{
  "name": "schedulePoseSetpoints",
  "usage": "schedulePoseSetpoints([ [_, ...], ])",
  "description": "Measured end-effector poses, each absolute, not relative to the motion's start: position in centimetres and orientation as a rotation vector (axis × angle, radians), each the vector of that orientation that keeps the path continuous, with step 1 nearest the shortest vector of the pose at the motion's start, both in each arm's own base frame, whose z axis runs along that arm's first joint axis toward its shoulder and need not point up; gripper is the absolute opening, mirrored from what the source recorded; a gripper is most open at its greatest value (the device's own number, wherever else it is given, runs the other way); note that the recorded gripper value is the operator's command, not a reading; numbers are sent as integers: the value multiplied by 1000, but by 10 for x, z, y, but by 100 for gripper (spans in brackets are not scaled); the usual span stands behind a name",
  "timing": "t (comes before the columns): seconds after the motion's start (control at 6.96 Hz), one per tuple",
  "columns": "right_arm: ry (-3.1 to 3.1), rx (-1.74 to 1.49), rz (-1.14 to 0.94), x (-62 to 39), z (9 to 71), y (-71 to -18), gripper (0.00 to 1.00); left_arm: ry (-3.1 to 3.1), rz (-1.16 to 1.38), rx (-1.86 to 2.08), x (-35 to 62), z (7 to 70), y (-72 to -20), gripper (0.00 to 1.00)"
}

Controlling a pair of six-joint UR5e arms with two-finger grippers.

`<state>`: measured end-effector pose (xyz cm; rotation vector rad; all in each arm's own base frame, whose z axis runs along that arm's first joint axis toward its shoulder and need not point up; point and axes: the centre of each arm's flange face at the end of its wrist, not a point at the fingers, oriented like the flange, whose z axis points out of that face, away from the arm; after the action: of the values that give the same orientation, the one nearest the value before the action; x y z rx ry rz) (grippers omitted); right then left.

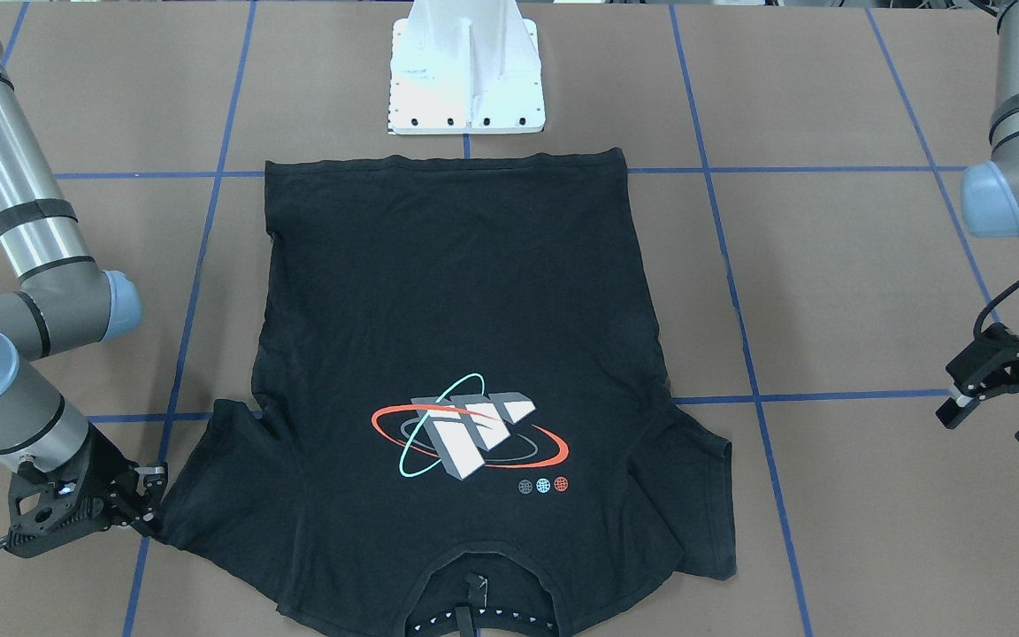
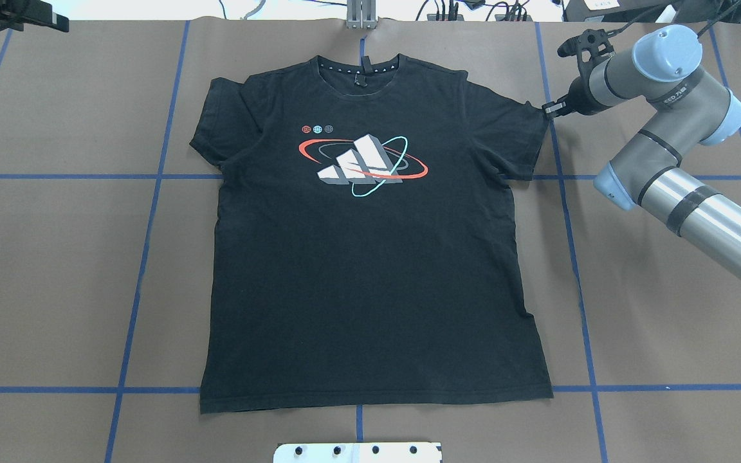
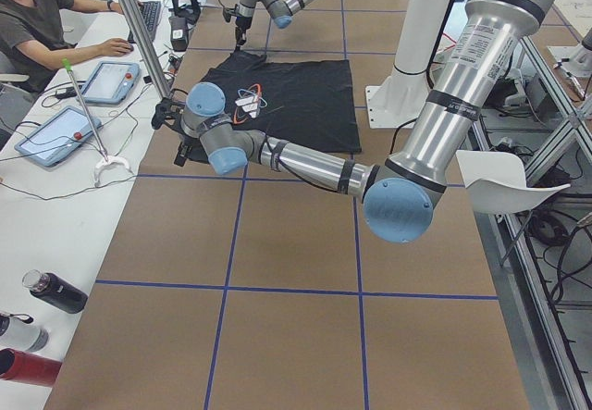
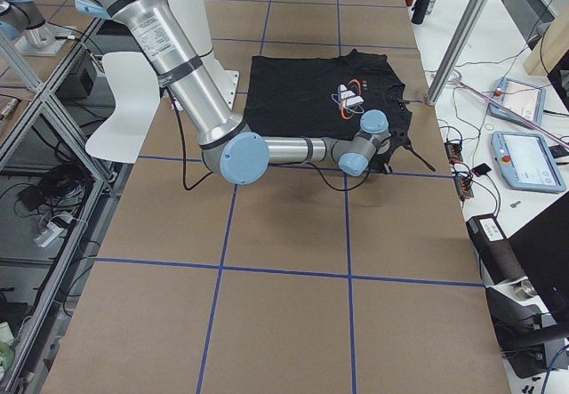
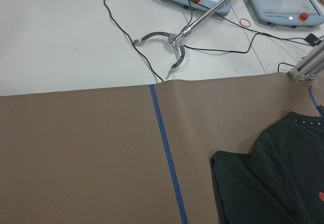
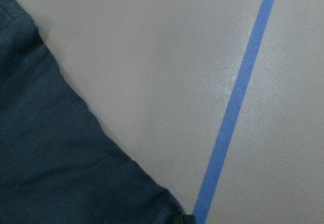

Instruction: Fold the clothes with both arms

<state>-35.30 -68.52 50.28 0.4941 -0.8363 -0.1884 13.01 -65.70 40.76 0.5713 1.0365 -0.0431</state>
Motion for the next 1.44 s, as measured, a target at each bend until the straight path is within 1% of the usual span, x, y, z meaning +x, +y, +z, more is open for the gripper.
schedulePoseSetpoints([
  [0.29,-855,494,-178,-351,495,-686,0,1037,-43,572,130,407,-657,100],
  [0.57,-935,488,-163,-336,465,-688,0,1037,-43,572,130,407,-657,100],
  [1.01,-1065,455,-86,-346,397,-687,0,1036,-42,571,130,408,-657,100],
  [1.44,-1093,439,-7,-426,309,-680,0,1035,-43,572,129,409,-657,100],
])
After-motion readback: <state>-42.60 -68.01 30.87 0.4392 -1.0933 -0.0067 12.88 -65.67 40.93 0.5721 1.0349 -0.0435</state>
